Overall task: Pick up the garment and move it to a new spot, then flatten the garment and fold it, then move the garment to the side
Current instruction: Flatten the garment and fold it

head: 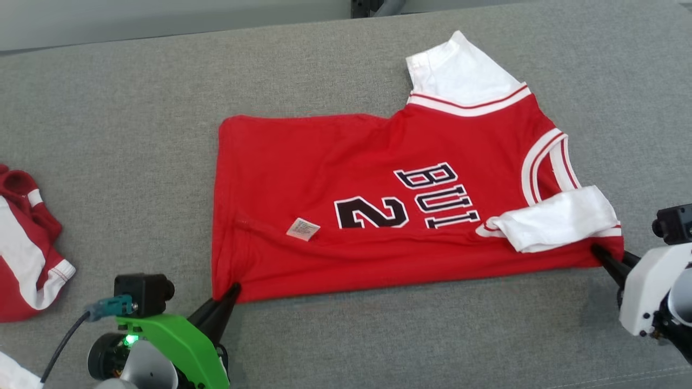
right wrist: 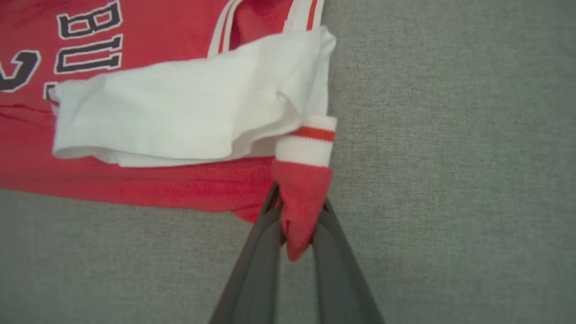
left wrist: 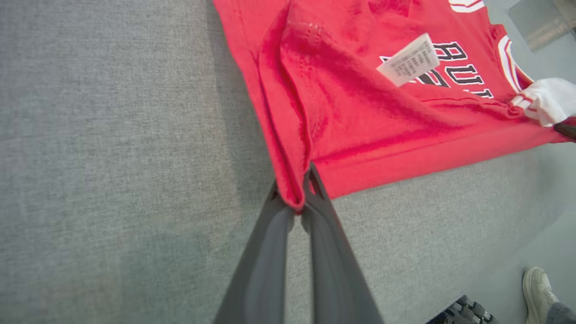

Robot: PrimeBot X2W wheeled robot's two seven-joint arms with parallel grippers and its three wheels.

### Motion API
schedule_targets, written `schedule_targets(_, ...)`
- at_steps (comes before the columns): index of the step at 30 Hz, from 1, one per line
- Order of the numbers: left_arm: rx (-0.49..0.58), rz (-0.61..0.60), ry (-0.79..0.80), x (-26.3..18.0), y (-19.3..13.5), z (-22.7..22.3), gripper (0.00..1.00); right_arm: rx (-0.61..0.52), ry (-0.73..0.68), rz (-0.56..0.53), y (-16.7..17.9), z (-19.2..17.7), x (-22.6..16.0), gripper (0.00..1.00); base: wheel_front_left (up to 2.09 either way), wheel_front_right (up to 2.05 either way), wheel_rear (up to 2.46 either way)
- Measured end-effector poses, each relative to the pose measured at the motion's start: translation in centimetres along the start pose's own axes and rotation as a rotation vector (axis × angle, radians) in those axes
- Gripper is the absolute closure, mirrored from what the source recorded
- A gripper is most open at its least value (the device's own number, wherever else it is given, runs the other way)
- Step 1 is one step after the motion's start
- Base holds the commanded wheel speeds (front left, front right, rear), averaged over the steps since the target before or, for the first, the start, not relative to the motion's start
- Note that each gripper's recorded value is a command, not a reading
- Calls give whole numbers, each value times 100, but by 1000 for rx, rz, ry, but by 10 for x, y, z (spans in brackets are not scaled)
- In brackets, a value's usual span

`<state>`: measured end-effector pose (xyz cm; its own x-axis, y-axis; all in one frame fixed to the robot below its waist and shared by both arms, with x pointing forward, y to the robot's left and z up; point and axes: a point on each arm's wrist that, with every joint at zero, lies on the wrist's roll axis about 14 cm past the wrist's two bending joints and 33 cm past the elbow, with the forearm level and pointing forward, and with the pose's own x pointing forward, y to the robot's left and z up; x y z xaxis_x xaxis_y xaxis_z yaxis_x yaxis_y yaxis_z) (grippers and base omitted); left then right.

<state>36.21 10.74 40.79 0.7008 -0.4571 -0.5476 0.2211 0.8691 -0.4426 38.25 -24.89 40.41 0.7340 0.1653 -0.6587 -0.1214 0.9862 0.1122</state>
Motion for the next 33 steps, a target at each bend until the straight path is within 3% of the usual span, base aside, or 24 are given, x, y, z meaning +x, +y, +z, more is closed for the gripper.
schedule_targets(10,-151,16,110,-26,-13,-55,100,9,155,-22,-11,-40,-12,100,0,0,0)
schedule_targets(11,-157,20,115,-26,-14,-60,72,14,158,-23,-11,-43,-11,65,0,0,0)
schedule_targets(12,-164,23,114,-25,-14,-61,0,12,151,-25,-10,-43,-9,0,0,0,0)
schedule_targets(17,-142,65,60,-25,-4,-53,0,-21,90,-33,-14,-25,-7,0,0,0,0)
schedule_targets(25,50,56,-115,-4,9,37,0,-114,-158,21,-1,86,2,0,0,0,0)
schedule_targets(28,93,24,-154,21,5,71,0,-153,-209,9,1,120,20,0,0,0,0)
schedule_targets(33,150,0,-95,68,6,85,0,-183,-220,15,14,152,70,0,0,0,0)
